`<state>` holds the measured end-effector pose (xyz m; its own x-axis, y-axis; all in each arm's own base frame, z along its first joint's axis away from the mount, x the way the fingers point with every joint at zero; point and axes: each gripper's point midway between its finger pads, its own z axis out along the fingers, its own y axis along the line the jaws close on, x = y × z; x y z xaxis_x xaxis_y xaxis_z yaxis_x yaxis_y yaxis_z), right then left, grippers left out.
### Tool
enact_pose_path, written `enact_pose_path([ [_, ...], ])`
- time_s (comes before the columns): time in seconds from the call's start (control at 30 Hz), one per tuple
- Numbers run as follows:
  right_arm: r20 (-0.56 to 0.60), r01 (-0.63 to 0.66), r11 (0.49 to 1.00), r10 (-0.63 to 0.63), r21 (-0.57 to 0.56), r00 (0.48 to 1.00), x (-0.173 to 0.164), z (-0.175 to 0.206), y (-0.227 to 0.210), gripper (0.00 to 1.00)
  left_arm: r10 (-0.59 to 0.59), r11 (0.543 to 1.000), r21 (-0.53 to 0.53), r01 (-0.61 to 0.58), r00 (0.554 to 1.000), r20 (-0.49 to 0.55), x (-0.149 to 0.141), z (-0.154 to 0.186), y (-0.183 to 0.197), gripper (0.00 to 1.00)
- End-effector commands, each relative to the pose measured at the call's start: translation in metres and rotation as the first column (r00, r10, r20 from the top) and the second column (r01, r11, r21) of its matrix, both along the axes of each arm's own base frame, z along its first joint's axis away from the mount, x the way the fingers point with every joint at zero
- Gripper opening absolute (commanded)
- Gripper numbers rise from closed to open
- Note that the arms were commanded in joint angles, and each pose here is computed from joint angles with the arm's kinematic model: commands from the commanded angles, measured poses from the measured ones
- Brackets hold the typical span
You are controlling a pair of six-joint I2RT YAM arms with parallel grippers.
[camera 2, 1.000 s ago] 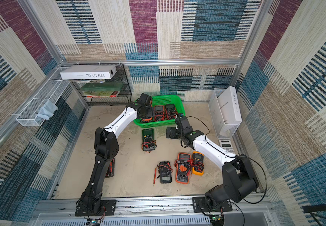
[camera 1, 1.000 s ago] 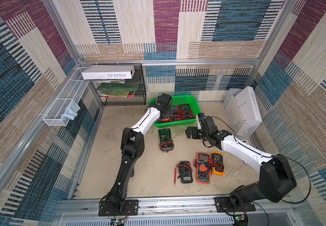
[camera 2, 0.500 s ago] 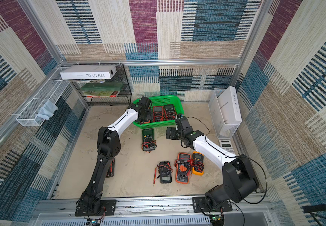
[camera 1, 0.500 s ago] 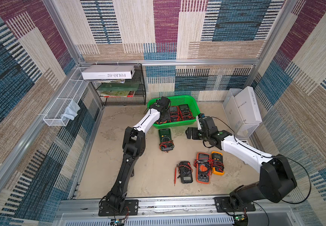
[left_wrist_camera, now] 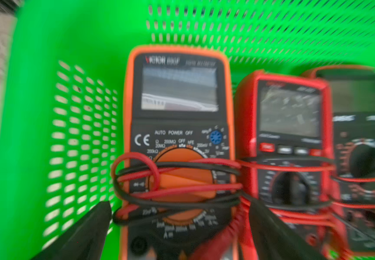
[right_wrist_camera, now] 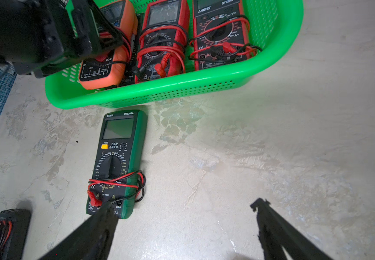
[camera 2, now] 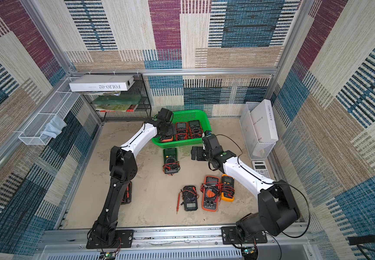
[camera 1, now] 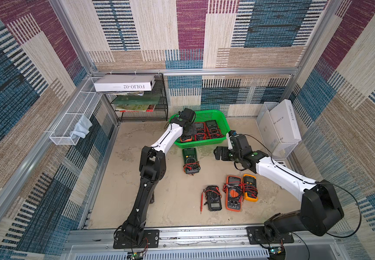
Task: Put the multimeter into the basket
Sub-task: Place the multimeter in the basket.
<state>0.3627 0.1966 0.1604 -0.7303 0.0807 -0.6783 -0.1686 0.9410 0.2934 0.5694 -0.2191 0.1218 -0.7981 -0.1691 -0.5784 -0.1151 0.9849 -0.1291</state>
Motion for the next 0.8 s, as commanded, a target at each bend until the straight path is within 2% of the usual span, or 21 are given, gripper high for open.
enact_pose_path([
  [0.0, -0.001, 0.000, 1.000, 0.000, 0.008, 1.000, -0.003, 0.003, 0.000, 1.00, -0.019, 1.000, -0.007, 0.019, 0.998, 0.059, 0.004, 0.027, -0.001, 1.00],
  [0.33, 0.002, -0.004, 1.000, 0.004, 0.015, 1.000, -0.010, 0.005, 0.003, 0.99, -0.080, 0.996, -0.029, 0.083, 0.990, 0.117, -0.019, 0.078, -0.012, 1.00],
  [0.6, 0.000, -0.010, 1.000, 0.010, 0.007, 1.000, -0.018, 0.005, 0.007, 1.00, -0.102, 0.993, -0.049, 0.112, 0.981, 0.167, -0.059, 0.104, -0.014, 1.00],
  [0.77, 0.000, -0.011, 1.000, 0.011, 0.005, 1.000, -0.021, 0.004, 0.009, 1.00, -0.100, 0.991, -0.070, 0.112, 0.982, 0.161, -0.087, 0.106, -0.010, 1.00],
])
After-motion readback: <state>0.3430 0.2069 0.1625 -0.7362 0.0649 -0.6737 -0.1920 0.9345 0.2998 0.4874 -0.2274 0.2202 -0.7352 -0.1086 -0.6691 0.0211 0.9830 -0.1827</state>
